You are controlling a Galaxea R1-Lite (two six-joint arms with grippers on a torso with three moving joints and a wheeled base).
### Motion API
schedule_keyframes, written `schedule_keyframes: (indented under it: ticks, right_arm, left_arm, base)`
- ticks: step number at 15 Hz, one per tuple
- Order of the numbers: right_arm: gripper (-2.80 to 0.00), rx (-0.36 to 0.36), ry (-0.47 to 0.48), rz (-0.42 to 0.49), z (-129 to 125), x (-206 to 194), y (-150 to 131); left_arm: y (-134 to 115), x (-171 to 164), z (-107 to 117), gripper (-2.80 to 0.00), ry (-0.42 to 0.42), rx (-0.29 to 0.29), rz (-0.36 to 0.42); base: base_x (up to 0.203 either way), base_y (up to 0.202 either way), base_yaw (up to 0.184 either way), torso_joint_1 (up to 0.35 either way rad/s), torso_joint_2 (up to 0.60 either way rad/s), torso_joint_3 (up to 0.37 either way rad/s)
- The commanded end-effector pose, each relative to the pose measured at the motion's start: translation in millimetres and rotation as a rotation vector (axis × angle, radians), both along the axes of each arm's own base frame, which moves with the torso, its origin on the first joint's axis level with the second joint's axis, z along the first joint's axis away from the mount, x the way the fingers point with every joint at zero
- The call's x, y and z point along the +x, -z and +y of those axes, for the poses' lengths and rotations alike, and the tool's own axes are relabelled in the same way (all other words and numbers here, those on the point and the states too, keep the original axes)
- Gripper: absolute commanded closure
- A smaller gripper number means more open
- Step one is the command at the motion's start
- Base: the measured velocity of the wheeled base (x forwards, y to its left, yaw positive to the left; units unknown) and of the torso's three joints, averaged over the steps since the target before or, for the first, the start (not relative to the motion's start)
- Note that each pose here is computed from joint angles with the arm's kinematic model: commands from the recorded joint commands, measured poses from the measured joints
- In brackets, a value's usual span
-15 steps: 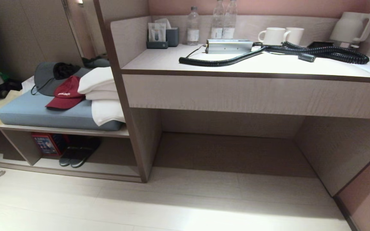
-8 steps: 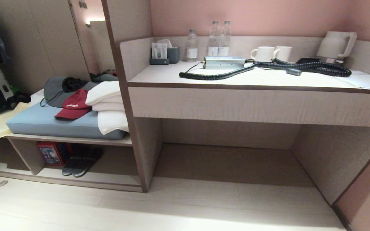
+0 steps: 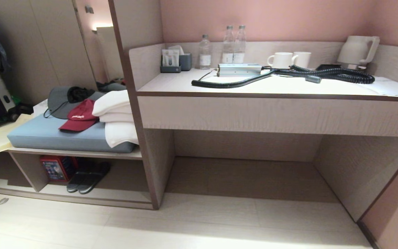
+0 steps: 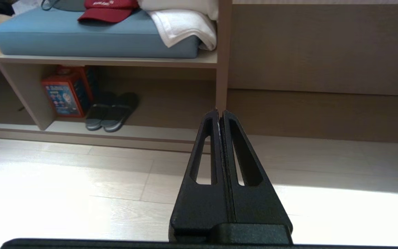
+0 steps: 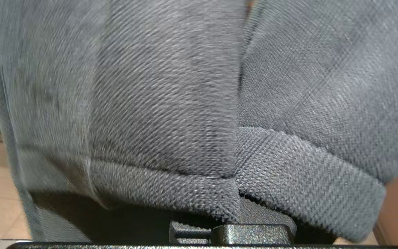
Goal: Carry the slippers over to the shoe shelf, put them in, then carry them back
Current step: Place the slippers into the shoe cabinet
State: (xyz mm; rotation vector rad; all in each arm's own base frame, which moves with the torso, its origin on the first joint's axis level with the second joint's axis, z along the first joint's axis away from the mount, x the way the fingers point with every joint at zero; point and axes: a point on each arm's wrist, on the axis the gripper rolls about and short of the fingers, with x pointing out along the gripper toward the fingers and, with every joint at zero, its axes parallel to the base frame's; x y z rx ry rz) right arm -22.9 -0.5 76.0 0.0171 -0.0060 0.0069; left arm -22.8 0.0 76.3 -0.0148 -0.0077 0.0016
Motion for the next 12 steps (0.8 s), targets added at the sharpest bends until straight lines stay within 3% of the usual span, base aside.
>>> schedule_keyframes:
  ticks: [1,12]
  right_arm:
    - [0.0,0.0,-0.001,0.0,0.0,0.1,-0.1]
    - [0.0,0.0,-0.001,0.0,0.0,0.1,-0.1]
  left_arm:
    - [0.0,0.0,0.0,0.0,0.0,-0.001,0.0]
    - [0.0,0.0,0.0,0.0,0.0,-0.001,0.0]
  base:
    - [-0.001,0.152,-0.003,0.002,0.0,0.005]
    - [0.0,0.197,-0.002,0.002,0.0,0.003]
